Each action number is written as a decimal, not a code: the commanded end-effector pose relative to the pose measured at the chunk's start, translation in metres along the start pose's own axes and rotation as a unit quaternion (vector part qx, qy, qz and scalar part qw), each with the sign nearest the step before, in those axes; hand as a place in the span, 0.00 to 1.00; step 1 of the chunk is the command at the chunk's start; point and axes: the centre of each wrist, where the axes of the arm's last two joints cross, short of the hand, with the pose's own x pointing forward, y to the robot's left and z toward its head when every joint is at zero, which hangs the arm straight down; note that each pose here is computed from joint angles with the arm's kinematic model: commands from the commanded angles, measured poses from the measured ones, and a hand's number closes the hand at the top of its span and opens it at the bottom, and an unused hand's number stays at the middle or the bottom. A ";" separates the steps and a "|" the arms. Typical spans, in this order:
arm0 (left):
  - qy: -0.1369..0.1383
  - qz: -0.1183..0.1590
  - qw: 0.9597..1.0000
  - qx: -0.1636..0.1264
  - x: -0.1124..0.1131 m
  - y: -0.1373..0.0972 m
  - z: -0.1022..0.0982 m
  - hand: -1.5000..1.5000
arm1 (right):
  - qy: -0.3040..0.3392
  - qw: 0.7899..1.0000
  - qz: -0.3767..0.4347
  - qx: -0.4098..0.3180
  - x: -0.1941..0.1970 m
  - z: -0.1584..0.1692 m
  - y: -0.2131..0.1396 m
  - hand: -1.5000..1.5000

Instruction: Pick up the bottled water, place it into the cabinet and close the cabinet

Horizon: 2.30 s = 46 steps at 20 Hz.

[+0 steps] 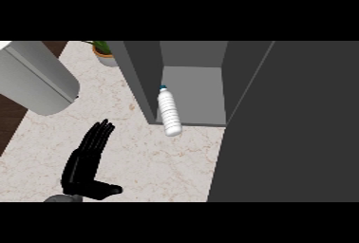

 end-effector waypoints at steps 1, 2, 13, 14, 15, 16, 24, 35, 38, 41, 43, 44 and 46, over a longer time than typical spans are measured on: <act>-0.012 -0.056 0.998 0.003 0.042 0.029 0.015 0.00 | -0.030 0.998 0.032 0.044 0.032 -0.003 0.049 1.00; -0.007 -0.063 0.998 0.011 0.043 0.033 0.032 0.00 | -0.021 0.998 0.024 0.047 0.031 -0.001 0.056 1.00; -0.033 -0.065 0.997 -0.014 0.105 0.037 0.041 0.00 | -0.035 0.991 0.004 0.130 0.023 -0.058 0.092 1.00; -0.026 -0.057 0.998 -0.010 0.108 0.037 0.044 0.00 | -0.039 0.990 0.003 0.136 0.023 -0.065 0.095 1.00; -0.026 -0.064 0.997 -0.021 0.109 0.032 0.041 0.00 | -0.036 0.990 -0.003 0.136 0.019 -0.074 0.101 1.00; -0.022 -0.067 0.997 -0.021 0.117 0.040 0.046 0.00 | -0.039 0.989 -0.011 0.143 0.015 -0.084 0.108 1.00; -0.031 -0.059 0.998 -0.022 0.151 0.028 0.042 0.00 | -0.022 0.989 -0.017 0.142 0.001 -0.142 0.194 1.00; -0.037 -0.062 0.997 -0.026 0.198 0.029 0.047 0.00 | 0.009 0.994 -0.087 0.066 0.009 -0.235 0.204 1.00; -0.037 -0.069 0.997 -0.022 0.204 0.023 0.053 0.00 | 0.017 0.989 -0.080 0.121 0.010 -0.254 0.199 1.00; -0.042 -0.067 0.996 -0.028 0.202 0.022 0.045 0.00 | 0.076 0.967 -0.069 0.233 -0.003 -0.257 0.204 1.00; -0.036 -0.062 0.997 -0.011 0.188 0.011 0.058 0.00 | 0.083 0.960 -0.089 0.253 -0.011 -0.269 0.183 1.00; -0.040 -0.074 0.996 -0.014 0.198 0.017 0.062 0.00 | 0.088 0.960 -0.106 0.244 -0.023 -0.270 0.183 1.00; -0.028 -0.075 0.997 -0.017 0.199 0.013 0.056 0.00 | 0.083 0.963 -0.102 0.237 -0.030 -0.280 0.175 1.00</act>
